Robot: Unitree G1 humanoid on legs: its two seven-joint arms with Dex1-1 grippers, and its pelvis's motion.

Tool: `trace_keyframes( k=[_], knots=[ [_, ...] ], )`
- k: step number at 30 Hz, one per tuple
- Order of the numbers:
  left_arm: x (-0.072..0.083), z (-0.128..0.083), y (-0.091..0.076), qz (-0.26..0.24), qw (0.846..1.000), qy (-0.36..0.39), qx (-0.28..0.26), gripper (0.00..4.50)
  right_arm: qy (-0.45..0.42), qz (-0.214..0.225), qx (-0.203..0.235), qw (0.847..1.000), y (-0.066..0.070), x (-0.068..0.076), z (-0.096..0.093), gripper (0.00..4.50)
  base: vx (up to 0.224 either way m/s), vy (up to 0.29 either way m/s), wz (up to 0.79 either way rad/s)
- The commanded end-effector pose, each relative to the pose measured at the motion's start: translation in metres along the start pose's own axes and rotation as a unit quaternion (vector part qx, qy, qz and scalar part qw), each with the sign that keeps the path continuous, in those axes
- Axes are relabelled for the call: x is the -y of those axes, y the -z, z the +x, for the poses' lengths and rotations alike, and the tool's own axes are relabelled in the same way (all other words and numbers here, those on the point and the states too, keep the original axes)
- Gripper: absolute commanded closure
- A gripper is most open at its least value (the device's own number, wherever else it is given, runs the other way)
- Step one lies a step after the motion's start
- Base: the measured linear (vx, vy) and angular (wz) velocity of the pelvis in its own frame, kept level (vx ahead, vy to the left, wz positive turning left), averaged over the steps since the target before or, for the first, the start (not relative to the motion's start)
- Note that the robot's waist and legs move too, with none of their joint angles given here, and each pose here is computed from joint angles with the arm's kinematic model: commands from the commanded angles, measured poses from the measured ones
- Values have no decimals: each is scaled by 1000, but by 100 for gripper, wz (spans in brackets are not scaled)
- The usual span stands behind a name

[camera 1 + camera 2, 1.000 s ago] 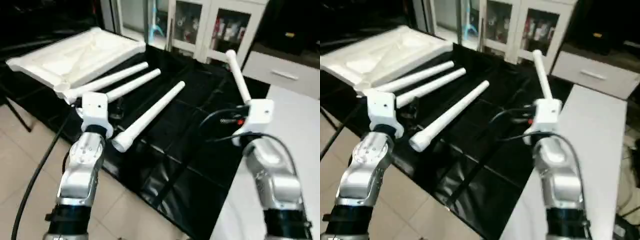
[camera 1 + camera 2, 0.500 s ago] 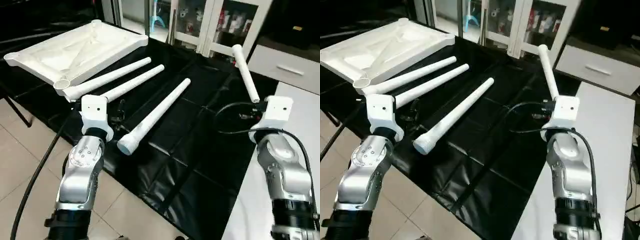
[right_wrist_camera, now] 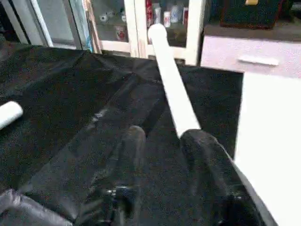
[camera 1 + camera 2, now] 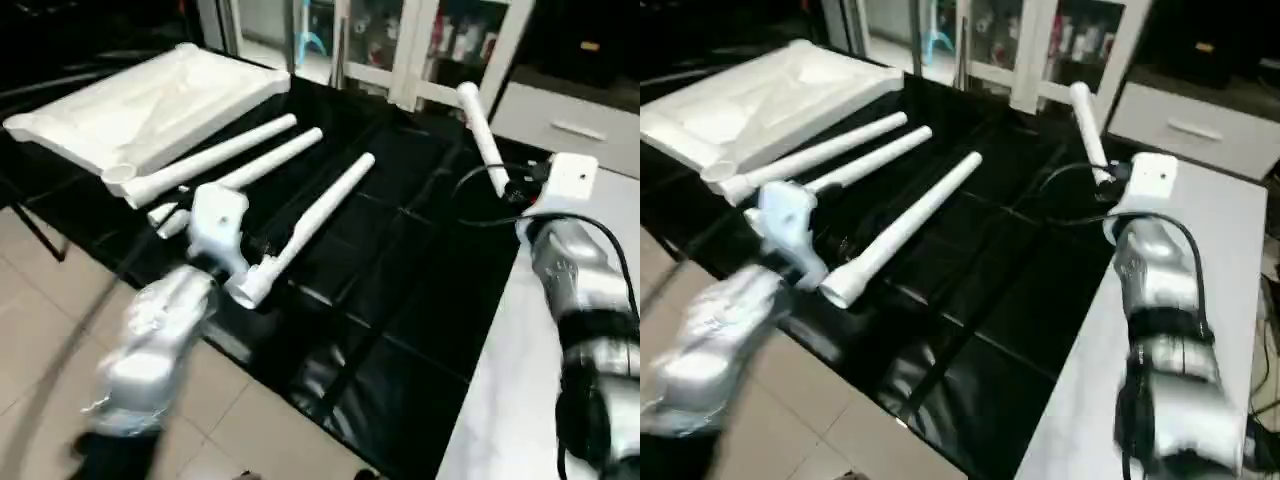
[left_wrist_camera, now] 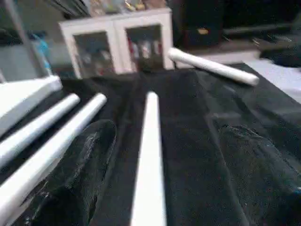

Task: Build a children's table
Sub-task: Move to table

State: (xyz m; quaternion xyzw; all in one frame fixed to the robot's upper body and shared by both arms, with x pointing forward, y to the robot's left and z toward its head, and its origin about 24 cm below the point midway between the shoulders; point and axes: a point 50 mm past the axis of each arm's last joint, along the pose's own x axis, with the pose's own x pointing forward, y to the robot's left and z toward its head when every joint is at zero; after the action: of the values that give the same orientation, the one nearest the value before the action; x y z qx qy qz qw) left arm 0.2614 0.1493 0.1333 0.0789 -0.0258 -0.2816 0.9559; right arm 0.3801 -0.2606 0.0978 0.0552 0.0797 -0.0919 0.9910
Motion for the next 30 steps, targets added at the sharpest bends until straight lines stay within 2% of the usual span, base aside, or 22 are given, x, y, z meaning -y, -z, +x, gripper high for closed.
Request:
trace_keyframes(
  k=[1,5,8,11,12,14,15,21,22,23,27,28,30],
  knots=[
    [3,-6,-10,0,1000,22,6,54,3,-4,-6,1000,5,-3,1,274,0,0,0],
    [1,-21,-26,24,998,56,5,54,15,-3,0,1000,1,-6,5,242,0,0,0],
    [-4,-24,-35,38,998,50,5,54,24,-6,7,1000,-6,-5,7,217,0,0,0],
    [-4,-29,-41,37,998,42,-1,54,49,-13,19,999,-12,1,8,188,0,0,0],
    [-2,-34,-41,28,999,37,-1,54,67,6,35,997,-18,6,8,173,0,0,0],
    [0,-37,-38,27,999,28,-3,54,73,24,52,996,-23,8,8,154,0,0,0],
    [2,-40,-28,17,1000,13,-18,54,71,33,69,995,-28,8,8,154,0,0,0],
    [-5,-37,8,6,991,-111,-73,54,29,24,137,990,-37,2,4,94,0,0,0],
    [-5,-37,8,6,991,-112,-74,54,28,24,137,990,-37,2,4,85,0,0,0],
    [-6,-36,10,1,990,-124,-72,54,7,16,154,988,-37,-2,2,78,0,0,0],
    [-9,-36,15,-12,986,-151,-66,54,-21,20,168,985,-27,-8,-9,49,0,0,0],
    [-11,-35,19,-23,984,-167,-64,54,-33,25,169,985,-21,-12,-18,49,0,0,0],
    [-13,-33,24,-40,981,-180,-57,54,-48,5,171,984,-12,-19,-41,49,0,0,0]
  ],
)
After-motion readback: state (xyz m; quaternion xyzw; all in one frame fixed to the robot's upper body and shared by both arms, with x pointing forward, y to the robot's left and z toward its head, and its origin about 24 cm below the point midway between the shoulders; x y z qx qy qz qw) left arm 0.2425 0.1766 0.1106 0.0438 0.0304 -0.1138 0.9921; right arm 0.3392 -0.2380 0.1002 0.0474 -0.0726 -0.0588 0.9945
